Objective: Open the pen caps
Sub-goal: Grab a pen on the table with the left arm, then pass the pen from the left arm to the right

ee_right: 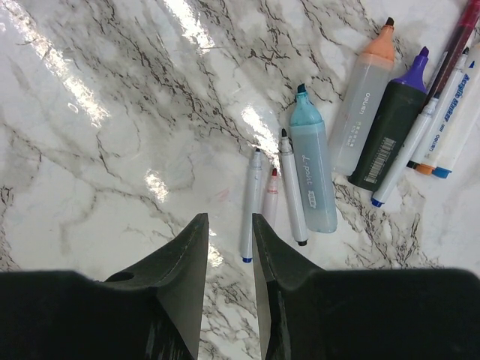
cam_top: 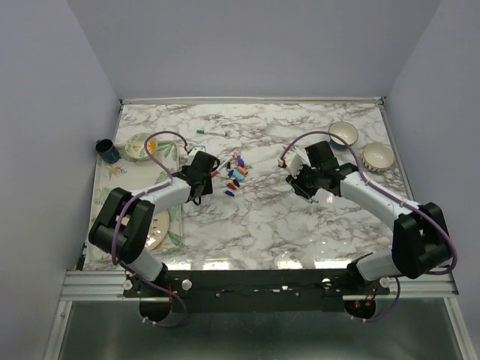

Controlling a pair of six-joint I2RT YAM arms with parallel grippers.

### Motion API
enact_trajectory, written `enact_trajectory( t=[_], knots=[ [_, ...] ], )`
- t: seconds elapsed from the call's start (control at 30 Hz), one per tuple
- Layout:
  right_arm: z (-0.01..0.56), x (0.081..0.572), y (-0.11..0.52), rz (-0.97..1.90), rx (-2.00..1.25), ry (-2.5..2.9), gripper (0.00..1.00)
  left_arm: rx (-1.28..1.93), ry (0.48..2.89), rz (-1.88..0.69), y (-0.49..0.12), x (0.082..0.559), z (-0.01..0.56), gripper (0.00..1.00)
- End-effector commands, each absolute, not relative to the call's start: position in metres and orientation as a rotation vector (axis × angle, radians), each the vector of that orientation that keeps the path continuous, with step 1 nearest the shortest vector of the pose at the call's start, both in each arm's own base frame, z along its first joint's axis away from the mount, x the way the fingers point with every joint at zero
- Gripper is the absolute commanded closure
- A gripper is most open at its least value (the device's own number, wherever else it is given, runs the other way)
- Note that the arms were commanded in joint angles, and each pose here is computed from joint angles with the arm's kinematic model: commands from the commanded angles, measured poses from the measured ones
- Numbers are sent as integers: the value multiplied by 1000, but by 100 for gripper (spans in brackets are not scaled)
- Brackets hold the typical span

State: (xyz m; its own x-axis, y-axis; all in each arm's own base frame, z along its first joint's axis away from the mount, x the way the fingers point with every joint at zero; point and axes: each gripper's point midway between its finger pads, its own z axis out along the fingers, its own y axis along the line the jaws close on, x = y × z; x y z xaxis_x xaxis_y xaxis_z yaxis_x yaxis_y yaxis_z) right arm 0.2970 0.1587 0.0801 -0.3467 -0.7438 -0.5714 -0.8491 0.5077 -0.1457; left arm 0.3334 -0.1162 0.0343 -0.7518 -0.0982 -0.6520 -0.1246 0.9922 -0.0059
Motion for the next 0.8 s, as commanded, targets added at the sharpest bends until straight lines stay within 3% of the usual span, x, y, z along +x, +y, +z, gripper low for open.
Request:
enact_trajectory(
  t=[0.0,0.27,0.53,0.77],
  knots=[
    [93,300,163,255,-1303,2131,63,-120,2474,148,-104,334,25,46],
    [94,299,164,260,-1306,2124,64,-112,2528,136,-106,329,15,64],
    [95,299,164,260,-1305,2121,64,-151,2540,54,-112,317,14,75],
    [99,296,166,281,-1318,2099,64,-173,2495,-52,-117,306,30,96]
  ],
)
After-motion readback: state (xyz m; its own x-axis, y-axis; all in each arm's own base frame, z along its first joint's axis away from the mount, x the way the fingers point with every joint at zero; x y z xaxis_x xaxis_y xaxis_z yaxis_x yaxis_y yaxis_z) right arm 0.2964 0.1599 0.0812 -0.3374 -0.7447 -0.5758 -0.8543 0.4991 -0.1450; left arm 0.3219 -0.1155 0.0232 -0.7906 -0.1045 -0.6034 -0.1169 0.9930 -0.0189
